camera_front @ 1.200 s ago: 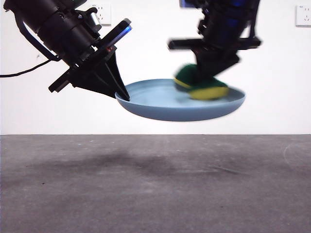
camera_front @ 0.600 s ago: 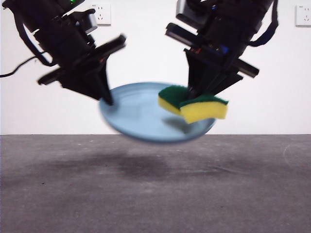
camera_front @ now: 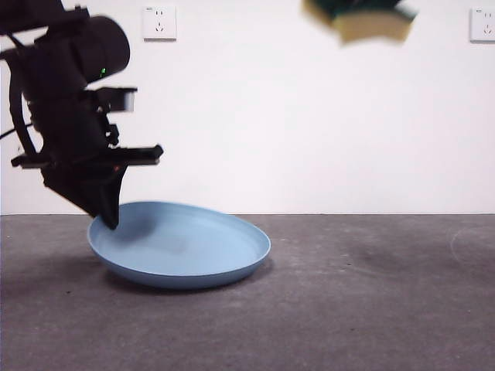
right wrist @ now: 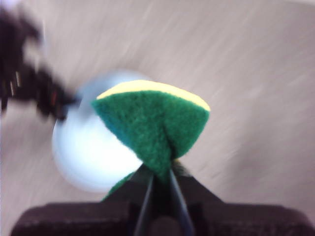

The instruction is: Pick up the plate,pick up the cloth,clean the plate with the cloth

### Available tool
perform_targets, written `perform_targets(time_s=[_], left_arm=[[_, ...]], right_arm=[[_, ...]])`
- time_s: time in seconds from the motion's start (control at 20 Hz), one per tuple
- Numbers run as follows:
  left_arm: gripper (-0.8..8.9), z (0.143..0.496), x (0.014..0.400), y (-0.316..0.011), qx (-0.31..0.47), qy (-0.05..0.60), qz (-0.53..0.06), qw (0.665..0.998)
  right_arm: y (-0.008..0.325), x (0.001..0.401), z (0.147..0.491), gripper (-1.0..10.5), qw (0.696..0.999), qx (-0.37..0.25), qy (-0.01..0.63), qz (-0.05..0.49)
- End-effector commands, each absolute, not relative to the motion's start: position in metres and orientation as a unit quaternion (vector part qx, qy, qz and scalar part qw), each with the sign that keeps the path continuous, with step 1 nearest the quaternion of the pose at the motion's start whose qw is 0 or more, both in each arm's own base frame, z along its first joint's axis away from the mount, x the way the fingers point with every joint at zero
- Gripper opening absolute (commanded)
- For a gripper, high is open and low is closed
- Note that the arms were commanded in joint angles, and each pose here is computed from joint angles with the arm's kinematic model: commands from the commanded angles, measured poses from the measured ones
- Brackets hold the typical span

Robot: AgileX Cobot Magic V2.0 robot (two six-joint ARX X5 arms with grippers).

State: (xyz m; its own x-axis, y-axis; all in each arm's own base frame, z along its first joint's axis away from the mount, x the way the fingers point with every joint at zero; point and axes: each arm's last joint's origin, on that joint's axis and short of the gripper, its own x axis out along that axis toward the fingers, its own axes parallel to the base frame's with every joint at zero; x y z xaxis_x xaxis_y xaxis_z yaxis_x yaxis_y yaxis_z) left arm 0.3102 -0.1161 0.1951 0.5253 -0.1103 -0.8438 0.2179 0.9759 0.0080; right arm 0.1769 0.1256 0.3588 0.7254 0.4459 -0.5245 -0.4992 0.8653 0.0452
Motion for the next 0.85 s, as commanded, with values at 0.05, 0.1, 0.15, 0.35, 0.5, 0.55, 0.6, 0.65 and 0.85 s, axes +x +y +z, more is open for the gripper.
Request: perform_targets(time_s=[0.05, 0.1, 0.15, 0.35, 0.5, 0.55, 0.6, 0.65, 0.85], left_arm=[[0.03, 0.177, 0.316, -0.107, 0.102, 0.505, -0.094, 0.852], [0.51, 0.172, 0.316, -0.106, 0.108, 0.515, -0.095, 0.845], [1.62, 0.170, 0.315, -0.105, 0.113, 0.523, -0.096, 0.839], [3.50, 0.183, 0.311, -0.106, 0.109, 0.508, -0.098, 0.849], [3.50, 0.211, 0.302, -0.108, 0.092, 0.468, -0.106, 0.873], [3.50, 0.222, 0.298, -0.109, 0.087, 0.451, -0.111, 0.882], [3.50, 0.234, 0.293, -0.110, 0.080, 0.432, -0.118, 0.890], [3.50, 0.245, 0.288, -0.109, 0.072, 0.416, -0.126, 0.898], [3.49, 0.292, 0.259, -0.109, 0.035, 0.339, -0.174, 0.924]], right_arm=[[0.114, 0.164, 0.369, -0.1, 0.944, -0.044, 0.240, 0.221], [0.109, 0.159, 0.373, -0.1, 0.951, -0.042, 0.229, 0.205], [0.104, 0.156, 0.376, -0.1, 0.958, -0.042, 0.217, 0.184], [0.104, 0.163, 0.372, -0.1, 0.961, -0.051, 0.224, 0.154], [0.110, 0.180, 0.361, -0.1, 0.955, -0.061, 0.253, 0.141], [0.113, 0.187, 0.354, -0.1, 0.951, -0.067, 0.267, 0.137], [0.116, 0.194, 0.348, -0.1, 0.948, -0.072, 0.281, 0.134], [0.119, 0.201, 0.342, -0.1, 0.944, -0.077, 0.294, 0.131], [0.131, 0.234, 0.308, -0.1, 0.921, -0.092, 0.357, 0.125]])
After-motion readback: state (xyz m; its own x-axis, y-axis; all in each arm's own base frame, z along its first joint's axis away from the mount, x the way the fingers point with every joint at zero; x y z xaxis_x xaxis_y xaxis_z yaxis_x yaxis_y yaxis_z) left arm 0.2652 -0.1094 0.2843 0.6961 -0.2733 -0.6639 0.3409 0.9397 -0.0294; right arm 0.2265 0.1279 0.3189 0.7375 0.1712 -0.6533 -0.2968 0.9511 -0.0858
